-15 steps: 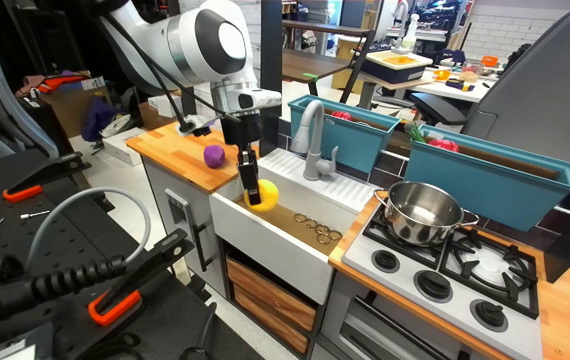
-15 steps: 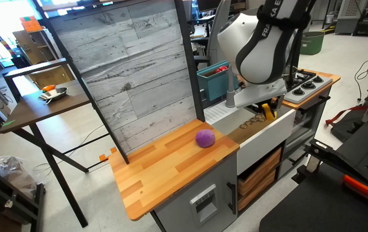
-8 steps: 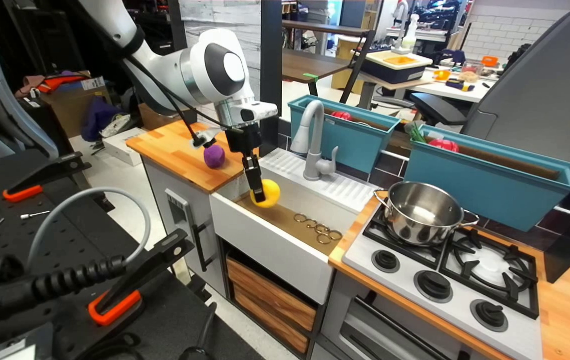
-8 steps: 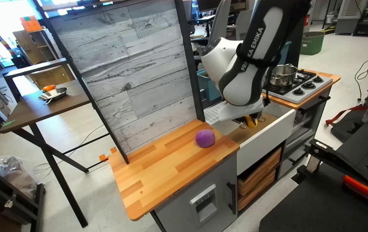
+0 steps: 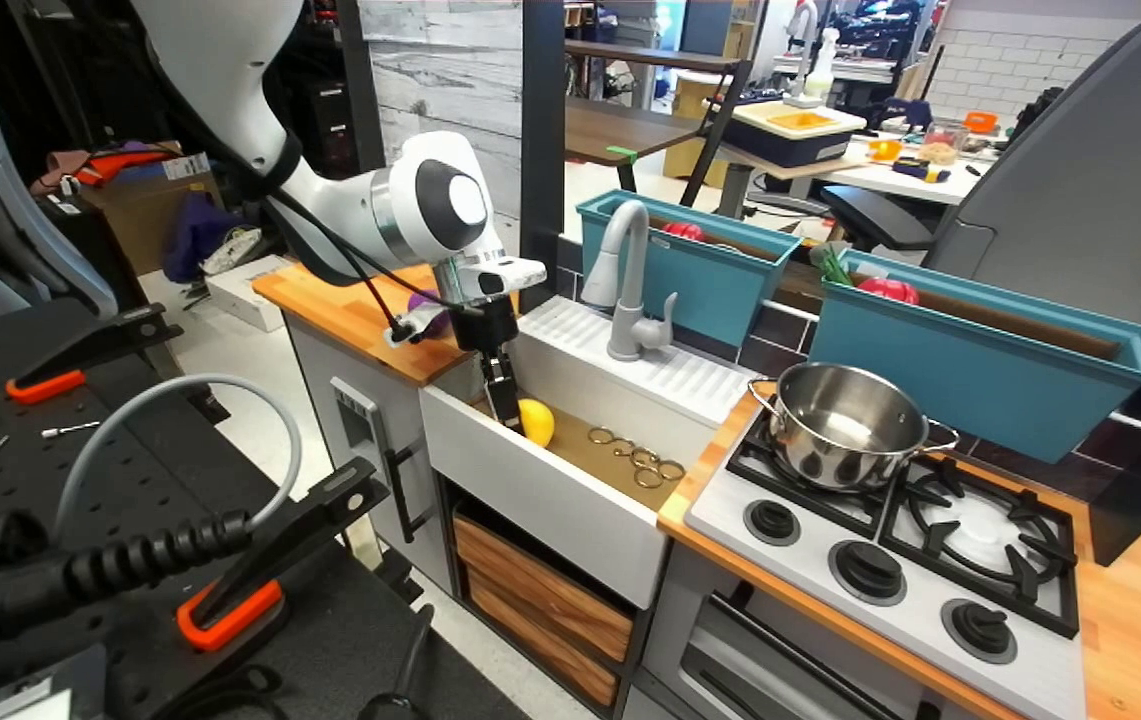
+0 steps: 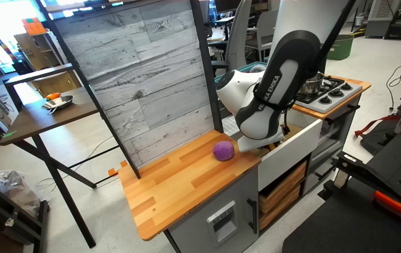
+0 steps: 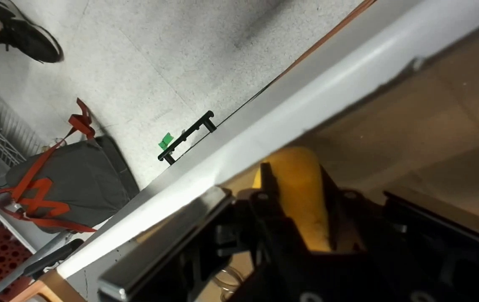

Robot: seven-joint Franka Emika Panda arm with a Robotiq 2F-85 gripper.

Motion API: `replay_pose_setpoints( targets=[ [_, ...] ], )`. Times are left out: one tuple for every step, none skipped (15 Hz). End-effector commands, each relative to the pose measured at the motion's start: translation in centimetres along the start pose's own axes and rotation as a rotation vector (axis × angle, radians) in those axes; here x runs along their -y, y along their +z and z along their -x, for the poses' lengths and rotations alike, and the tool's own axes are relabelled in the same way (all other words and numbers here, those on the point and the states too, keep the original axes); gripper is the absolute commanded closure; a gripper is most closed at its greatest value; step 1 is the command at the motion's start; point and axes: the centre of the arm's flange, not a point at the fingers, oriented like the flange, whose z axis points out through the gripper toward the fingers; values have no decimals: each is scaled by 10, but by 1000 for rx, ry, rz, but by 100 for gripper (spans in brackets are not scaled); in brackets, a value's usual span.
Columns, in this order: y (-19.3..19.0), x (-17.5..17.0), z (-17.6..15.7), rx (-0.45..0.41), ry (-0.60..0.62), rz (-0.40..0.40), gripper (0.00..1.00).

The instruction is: Put the orange plushy in the sink

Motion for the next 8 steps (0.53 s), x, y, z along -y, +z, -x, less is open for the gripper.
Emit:
replay_pose_setpoints(
  targets=[
    [-10,25,-13,-4,-1,-8,46],
    [-16,27,-15,-10,-3,-18,38],
    [-27,28,-16,-11,-7,-36,31],
    [-36,29,-18,-12,-11,-50,23],
    [-49,28,-18,-8,-22,-66,16],
    [-58,29,-17,-5,-36,-81,8],
    [-72,26,-15,1,-56,-94,2],
    [-82,22,-15,9,-69,-102,0]
  ],
)
